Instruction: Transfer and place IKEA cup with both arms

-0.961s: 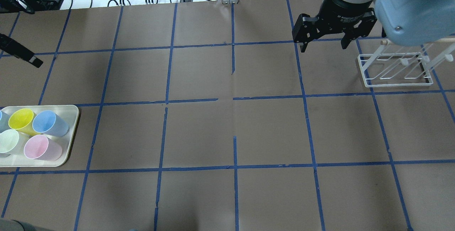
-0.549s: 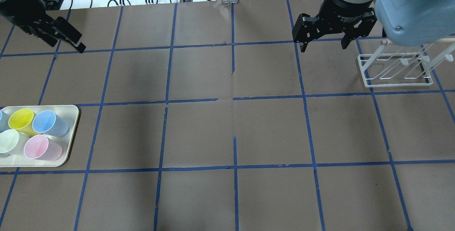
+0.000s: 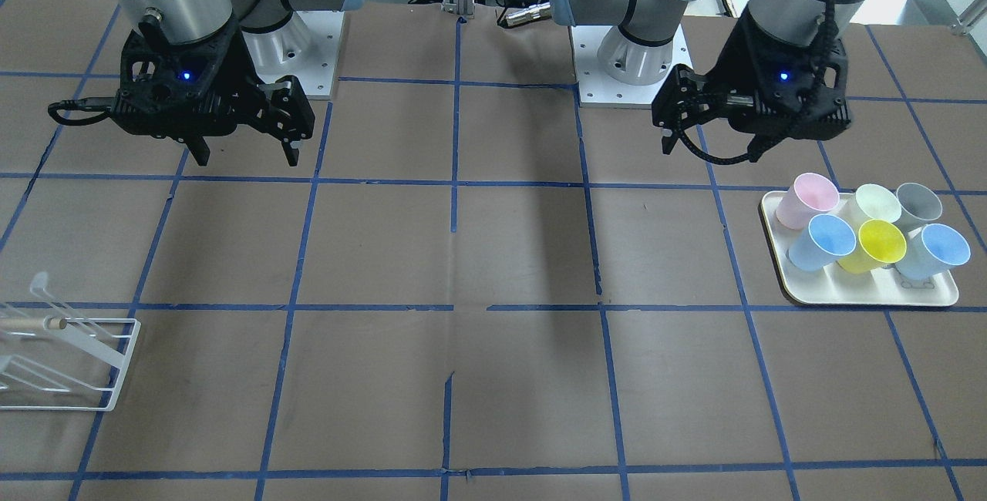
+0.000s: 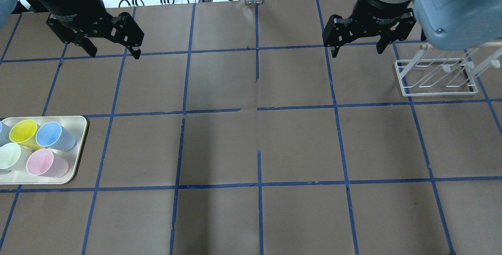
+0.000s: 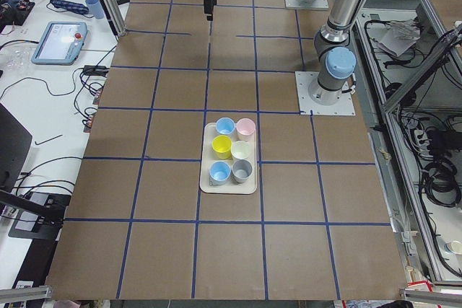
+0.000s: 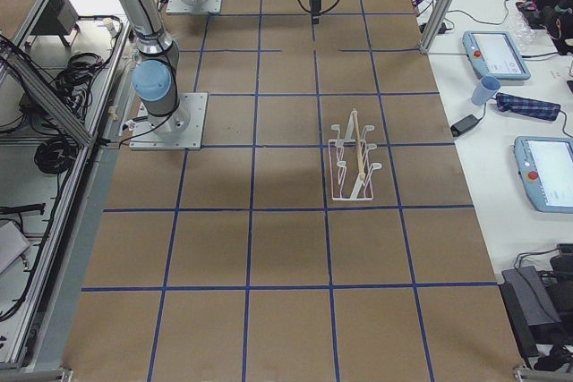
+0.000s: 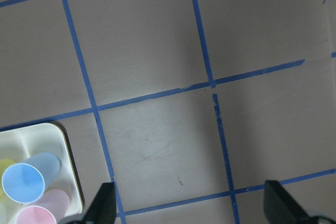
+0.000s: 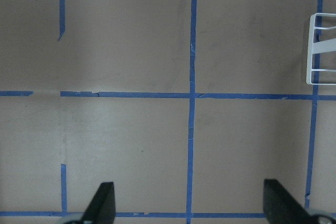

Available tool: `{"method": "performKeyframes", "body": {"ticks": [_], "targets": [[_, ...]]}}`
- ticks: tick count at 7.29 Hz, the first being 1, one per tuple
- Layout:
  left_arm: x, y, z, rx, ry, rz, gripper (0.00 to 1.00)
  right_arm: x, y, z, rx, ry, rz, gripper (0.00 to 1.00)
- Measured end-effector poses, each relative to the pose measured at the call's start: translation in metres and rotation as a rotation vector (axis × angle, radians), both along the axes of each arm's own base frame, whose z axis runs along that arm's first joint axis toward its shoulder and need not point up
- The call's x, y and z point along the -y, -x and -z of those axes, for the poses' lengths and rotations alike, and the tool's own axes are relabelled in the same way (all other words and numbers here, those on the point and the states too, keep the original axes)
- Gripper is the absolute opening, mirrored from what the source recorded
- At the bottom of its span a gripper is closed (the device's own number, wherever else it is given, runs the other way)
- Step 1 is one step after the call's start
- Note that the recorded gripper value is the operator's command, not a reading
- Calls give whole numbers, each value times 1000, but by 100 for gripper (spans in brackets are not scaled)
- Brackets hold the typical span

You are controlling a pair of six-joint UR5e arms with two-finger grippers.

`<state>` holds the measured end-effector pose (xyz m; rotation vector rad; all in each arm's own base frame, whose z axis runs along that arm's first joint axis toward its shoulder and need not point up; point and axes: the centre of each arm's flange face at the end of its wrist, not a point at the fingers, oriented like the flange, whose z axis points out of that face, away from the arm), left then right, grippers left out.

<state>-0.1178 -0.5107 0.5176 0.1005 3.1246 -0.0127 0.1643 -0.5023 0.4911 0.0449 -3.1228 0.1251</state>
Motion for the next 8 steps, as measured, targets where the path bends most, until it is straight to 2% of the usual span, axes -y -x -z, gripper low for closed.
{"method": "performKeyframes", "body": {"ticks": [2,4,8], "targets": [[-2,7,-2,-10,4,-74,100,0,0,0,0,1,0,100],[-2,-14,-7,-15,-12,-124,100,0,0,0,1,2,0,100],[-15,-22,-12,-13,-24,-114,100,1,0,-1,1,4,0,100]]}}
